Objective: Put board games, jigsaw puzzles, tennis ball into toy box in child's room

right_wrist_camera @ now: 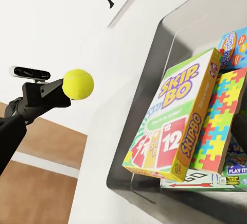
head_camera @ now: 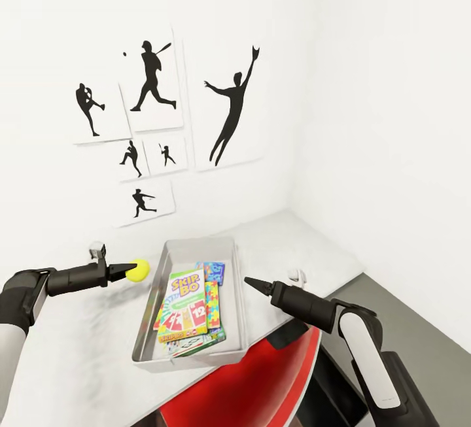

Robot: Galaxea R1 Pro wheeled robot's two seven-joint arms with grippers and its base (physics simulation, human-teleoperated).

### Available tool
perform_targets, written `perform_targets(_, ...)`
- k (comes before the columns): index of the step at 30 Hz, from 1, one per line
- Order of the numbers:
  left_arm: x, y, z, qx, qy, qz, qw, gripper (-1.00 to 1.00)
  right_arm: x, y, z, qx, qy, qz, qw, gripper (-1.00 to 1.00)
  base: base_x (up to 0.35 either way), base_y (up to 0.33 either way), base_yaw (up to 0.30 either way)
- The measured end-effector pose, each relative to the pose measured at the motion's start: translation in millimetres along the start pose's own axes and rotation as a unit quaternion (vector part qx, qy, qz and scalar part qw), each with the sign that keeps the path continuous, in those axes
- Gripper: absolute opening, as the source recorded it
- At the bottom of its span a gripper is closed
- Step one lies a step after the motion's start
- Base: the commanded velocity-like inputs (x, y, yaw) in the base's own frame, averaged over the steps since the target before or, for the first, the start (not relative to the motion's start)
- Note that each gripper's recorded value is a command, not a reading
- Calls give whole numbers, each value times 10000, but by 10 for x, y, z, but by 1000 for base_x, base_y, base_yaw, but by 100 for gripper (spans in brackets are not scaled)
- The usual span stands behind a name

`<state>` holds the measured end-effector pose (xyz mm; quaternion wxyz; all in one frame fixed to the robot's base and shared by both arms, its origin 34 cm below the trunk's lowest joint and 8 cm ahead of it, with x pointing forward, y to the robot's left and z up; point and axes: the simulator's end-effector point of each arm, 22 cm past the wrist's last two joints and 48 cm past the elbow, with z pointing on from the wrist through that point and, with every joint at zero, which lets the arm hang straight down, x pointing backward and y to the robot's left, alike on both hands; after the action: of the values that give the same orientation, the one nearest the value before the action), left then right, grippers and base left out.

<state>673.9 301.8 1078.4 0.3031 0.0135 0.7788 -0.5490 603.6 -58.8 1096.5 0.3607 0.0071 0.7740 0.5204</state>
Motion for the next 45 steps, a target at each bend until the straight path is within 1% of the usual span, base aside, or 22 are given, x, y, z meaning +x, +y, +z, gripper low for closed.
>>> perform_targets(14, 2, -1, -1, -2, 2, 1, 10000, -100, 1, 3, -1, -3, 0, -1, 10000, 100, 168, 17, 0)
perform_targets(29, 2, -3, 7, 4, 7, 8, 10000, -100, -14, 4, -12, -20, -8, -3, 10000, 100, 2, 0, 0)
perform_targets(34, -19, -70, 58, 21, 48, 118, 9999, -100, -61, -47, -66, 37, -5, -27, 10000, 100, 0, 0, 0)
perform_targets(36, 30, -115, 158, 34, 198, 195, 9996, -100, -112, -92, -113, 81, -49, -15, 10000, 100, 0, 0, 0)
perform_targets(38, 146, -154, 312, 53, 460, 261, 9986, -100, -185, -139, -178, 110, -133, 22, 9998, 100, 0, 0, 0)
perform_targets(40, 320, -197, 518, 98, 800, 318, 9962, -100, -262, -172, -253, 96, -223, 67, 9997, 100, 0, 0, 0)
perform_targets(41, 453, -195, 676, 35, 1056, 382, 9937, -100, -334, -203, -336, 71, -315, 100, 9994, 100, 0, 0, 0)
perform_targets(42, 506, -198, 759, -40, 1188, 474, 9918, -100, -386, -224, -402, 44, -385, 118, 9992, 100, 0, 0, 0)
perform_targets(43, 518, -236, 821, -92, 1281, 628, 9897, -100, -436, -245, -470, 21, -450, 122, 9989, 100, 0, 0, 0)
perform_targets(45, 492, -401, 927, -161, 1450, 1015, 9841, -100, -537, -293, -611, -3, -574, 103, 9983, 100, 0, 0, 0)
